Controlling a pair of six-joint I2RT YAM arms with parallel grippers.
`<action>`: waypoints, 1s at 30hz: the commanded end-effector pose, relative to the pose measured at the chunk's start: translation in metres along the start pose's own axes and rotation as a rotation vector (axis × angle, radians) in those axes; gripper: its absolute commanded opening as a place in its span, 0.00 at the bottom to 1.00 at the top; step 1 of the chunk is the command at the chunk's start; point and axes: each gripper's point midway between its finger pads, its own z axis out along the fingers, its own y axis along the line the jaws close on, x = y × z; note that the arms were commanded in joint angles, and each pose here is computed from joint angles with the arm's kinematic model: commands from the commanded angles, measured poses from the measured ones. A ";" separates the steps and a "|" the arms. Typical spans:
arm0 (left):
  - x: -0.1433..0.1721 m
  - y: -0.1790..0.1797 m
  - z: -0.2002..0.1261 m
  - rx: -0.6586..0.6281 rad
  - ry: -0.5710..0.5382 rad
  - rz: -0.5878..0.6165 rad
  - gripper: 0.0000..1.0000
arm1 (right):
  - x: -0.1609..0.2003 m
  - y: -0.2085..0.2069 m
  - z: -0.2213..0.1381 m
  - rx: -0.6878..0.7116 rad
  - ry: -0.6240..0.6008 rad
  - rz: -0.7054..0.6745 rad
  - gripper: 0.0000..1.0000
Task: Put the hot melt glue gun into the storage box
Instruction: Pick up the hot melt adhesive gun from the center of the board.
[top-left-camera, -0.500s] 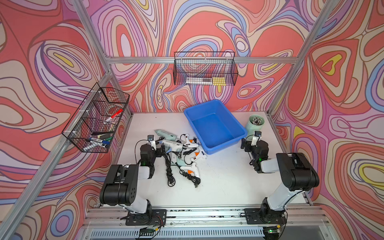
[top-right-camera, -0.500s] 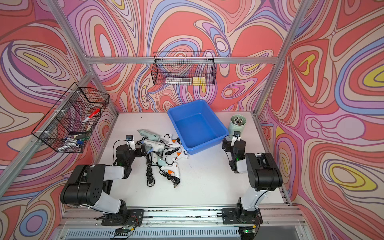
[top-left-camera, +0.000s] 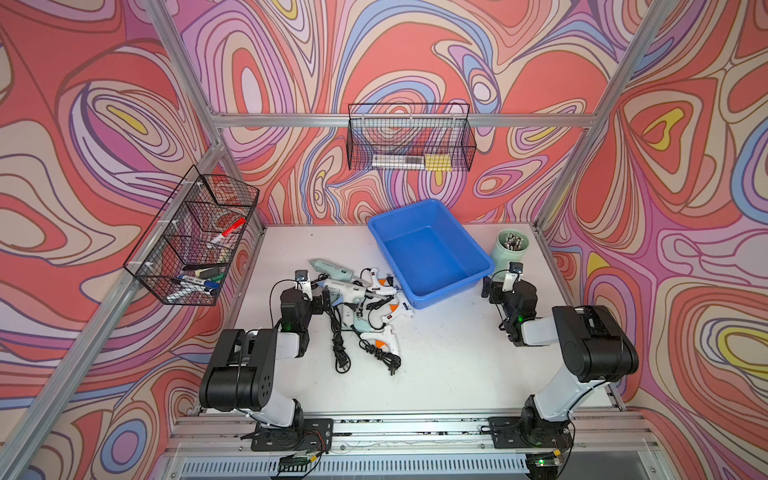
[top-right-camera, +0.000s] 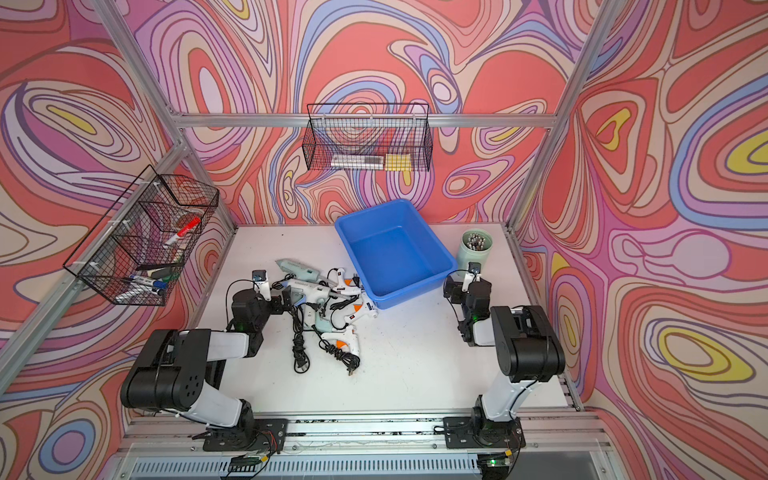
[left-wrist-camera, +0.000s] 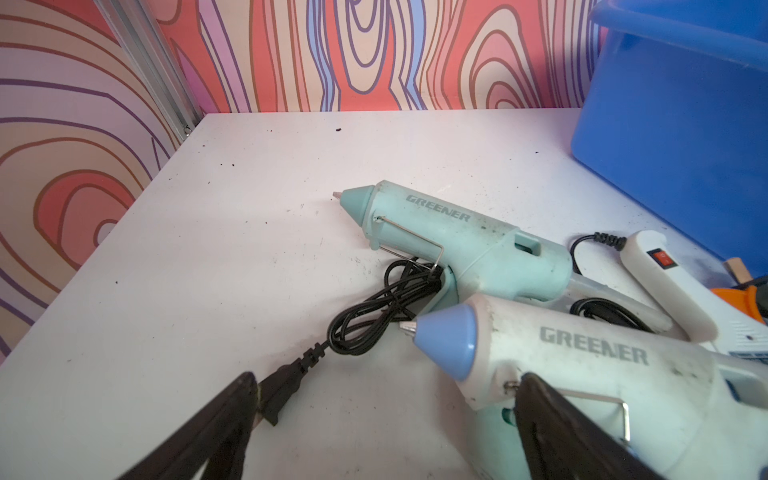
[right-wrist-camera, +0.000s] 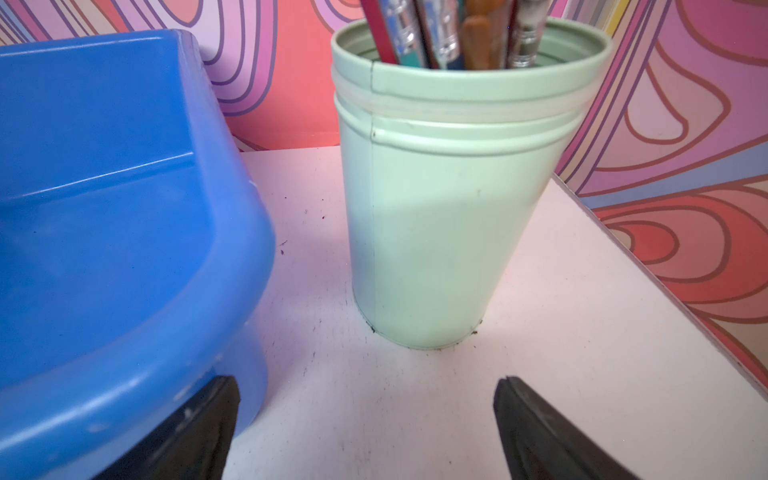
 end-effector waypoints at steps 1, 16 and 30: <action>0.004 0.002 -0.002 -0.006 0.011 0.006 0.99 | -0.008 0.005 -0.003 -0.018 -0.027 0.007 0.98; -0.008 0.002 -0.015 -0.011 -0.035 0.006 0.99 | -0.025 -0.006 -0.023 0.031 -0.099 0.029 0.98; -0.045 -0.005 -0.051 0.031 0.066 -0.198 0.99 | -0.051 -0.026 -0.054 0.155 0.082 0.162 0.98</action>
